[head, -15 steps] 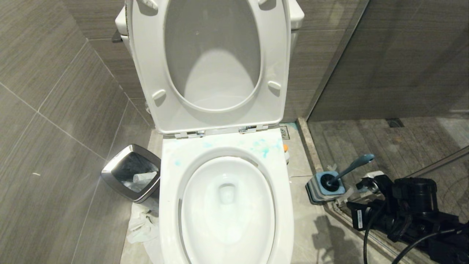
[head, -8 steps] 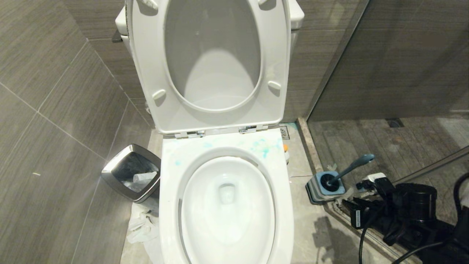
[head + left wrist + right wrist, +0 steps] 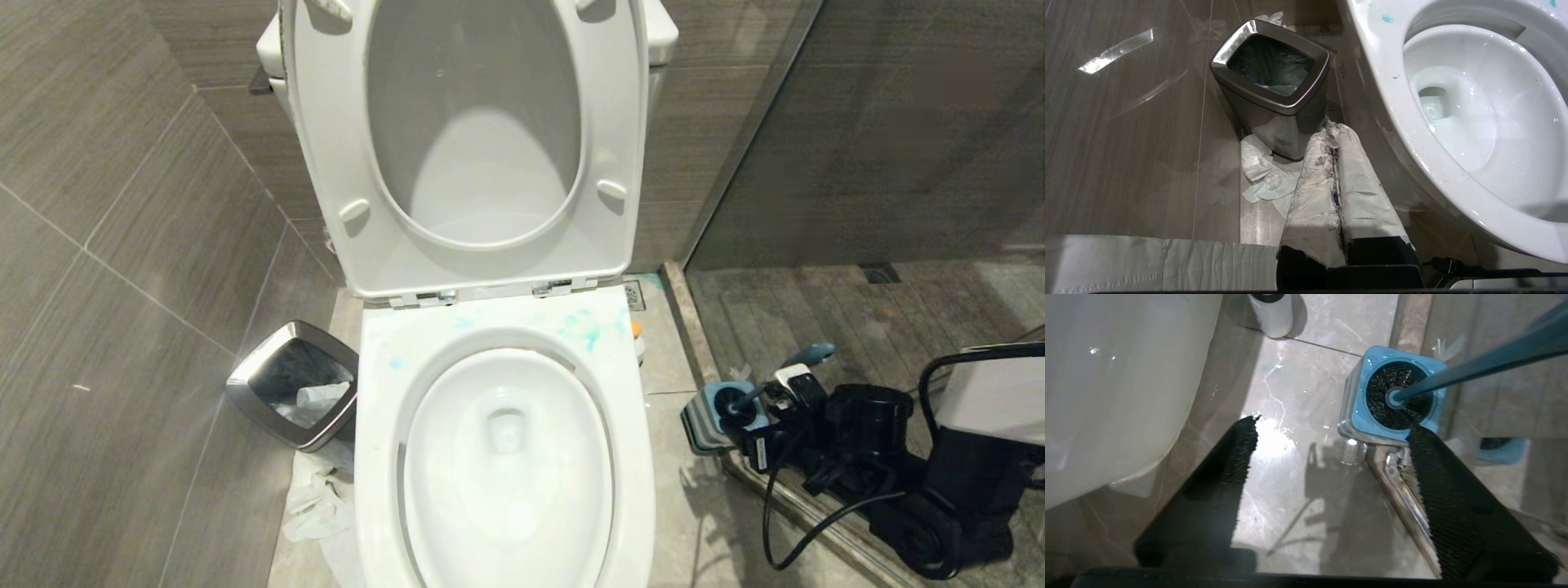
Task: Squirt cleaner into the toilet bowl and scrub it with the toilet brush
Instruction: Pour in the cleaning agent
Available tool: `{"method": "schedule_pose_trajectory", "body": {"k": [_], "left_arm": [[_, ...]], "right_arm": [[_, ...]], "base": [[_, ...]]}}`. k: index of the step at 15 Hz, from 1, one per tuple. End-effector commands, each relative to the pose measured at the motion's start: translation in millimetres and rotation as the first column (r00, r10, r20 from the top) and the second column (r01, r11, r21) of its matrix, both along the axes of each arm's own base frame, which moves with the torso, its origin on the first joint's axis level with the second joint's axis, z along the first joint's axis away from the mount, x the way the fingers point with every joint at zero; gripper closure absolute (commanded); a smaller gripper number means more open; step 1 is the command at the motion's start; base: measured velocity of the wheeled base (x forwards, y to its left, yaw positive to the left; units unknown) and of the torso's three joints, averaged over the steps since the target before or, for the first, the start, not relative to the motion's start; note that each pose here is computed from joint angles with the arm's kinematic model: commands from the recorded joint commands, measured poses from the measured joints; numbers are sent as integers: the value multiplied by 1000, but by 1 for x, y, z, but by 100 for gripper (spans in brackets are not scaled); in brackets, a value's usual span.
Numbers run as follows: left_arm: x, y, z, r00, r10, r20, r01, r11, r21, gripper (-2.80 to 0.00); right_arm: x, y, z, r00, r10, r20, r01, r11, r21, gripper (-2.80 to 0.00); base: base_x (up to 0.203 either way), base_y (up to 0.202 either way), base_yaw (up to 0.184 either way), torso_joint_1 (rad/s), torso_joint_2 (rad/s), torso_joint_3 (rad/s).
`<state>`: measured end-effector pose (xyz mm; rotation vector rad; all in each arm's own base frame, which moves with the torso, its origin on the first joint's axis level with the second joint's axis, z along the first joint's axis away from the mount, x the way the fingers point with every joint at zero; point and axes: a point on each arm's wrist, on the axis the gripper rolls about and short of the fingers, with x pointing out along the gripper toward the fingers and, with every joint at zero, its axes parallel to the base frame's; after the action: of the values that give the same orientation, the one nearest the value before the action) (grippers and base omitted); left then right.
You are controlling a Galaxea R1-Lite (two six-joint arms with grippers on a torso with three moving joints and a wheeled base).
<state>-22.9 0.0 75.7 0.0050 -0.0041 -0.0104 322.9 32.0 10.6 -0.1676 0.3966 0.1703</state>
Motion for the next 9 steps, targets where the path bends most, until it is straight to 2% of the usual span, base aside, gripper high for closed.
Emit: {"method": "schedule_pose_trajectory", "body": {"k": [1,4,9], "left_arm": [[0,0,0,1000,0,-1,0,1000,0,0],[0,0,0,1000,0,-1,0,1000,0,0],[0,0,0,1000,0,-1,0,1000,0,0]], "right_arm": [[10,0,-9,1000,-5,0,5,1000,11,-280],[25,0,-7,999,-4,45,2,1000,28,-280],[49,3,-14,994,64,88,-70,996,57,-280]], "base": [[0,0,0,0,0,0],[0,0,0,0,0,0],[0,0,0,0,0,0]]}}
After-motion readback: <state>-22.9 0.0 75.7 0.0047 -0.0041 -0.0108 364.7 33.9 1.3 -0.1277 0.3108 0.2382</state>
